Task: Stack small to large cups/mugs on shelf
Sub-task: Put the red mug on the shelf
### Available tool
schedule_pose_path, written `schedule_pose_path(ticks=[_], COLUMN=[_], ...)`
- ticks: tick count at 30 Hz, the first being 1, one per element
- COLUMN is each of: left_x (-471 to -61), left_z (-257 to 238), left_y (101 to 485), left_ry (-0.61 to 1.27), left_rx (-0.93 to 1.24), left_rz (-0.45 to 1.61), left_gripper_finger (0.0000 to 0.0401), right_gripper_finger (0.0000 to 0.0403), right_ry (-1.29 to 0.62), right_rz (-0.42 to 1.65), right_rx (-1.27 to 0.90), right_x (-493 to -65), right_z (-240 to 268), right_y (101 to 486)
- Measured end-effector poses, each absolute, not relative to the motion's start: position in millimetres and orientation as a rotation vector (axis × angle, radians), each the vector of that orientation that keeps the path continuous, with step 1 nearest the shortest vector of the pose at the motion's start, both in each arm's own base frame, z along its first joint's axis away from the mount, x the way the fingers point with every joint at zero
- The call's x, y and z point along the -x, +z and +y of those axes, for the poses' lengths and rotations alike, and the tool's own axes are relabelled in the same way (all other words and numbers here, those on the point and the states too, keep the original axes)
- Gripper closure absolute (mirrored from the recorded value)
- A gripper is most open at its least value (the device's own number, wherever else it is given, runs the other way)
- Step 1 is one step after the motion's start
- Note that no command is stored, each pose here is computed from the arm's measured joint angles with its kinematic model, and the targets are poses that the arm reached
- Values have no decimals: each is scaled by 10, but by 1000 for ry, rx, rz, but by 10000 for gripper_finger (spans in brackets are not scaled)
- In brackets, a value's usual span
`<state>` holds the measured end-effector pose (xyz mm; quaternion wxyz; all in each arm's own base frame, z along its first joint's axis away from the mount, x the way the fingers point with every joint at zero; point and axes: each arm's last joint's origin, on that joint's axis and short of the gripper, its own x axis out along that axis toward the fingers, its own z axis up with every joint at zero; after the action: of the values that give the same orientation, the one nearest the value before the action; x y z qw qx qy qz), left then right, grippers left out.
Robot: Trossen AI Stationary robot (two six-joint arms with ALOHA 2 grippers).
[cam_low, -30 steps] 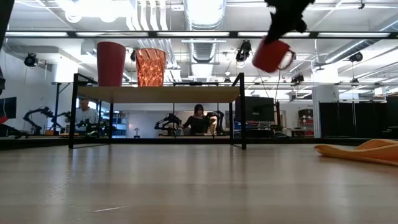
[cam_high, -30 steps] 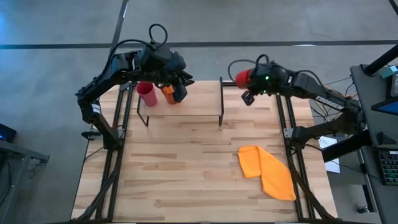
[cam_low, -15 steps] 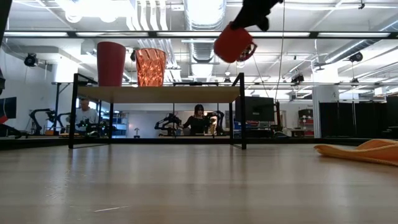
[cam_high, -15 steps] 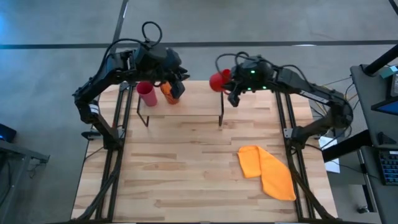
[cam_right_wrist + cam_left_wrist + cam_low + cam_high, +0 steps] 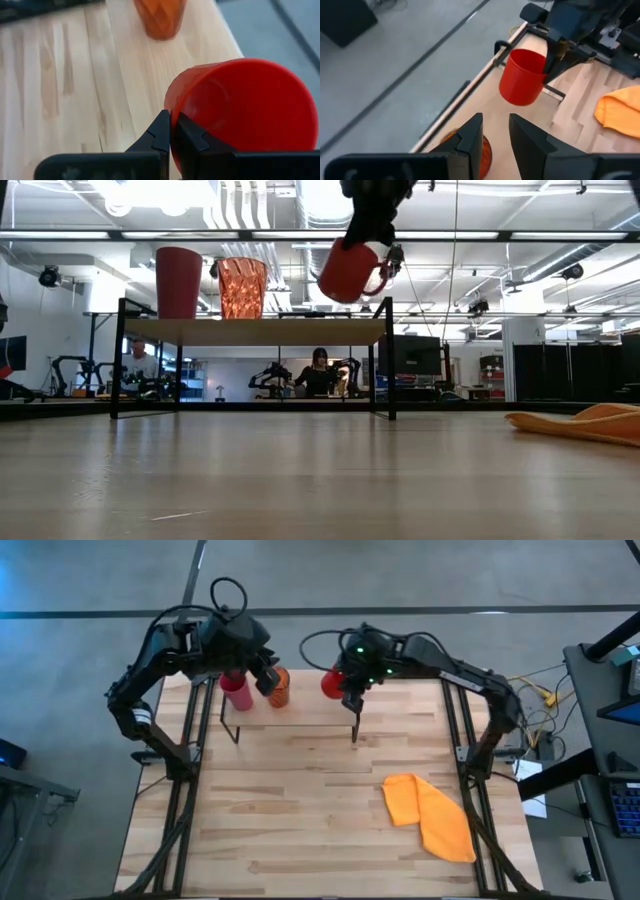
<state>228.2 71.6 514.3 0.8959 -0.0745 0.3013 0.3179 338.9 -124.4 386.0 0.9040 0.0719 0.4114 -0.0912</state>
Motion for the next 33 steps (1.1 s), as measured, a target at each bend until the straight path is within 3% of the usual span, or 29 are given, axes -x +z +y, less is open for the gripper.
schedule_pose_path(ticks=[10,26,33], left_x=[-2387,-2253,-2246], left_z=[741,705,703], left_y=[5007,5102,5108], left_ry=[675,670,668], left_rx=[199,198,196], left_rz=[715,666,664], left_gripper_finger=[320,320,320], right_gripper_finger=[394,394,369], right_ry=[-170,-164,-168], right_rz=[917,1040,1041], right_rx=[-144,-192,-197], right_x=[-3700,-3896,-3895], right_z=[-1352,-1396,-1397], right_y=[3863,3597,3596])
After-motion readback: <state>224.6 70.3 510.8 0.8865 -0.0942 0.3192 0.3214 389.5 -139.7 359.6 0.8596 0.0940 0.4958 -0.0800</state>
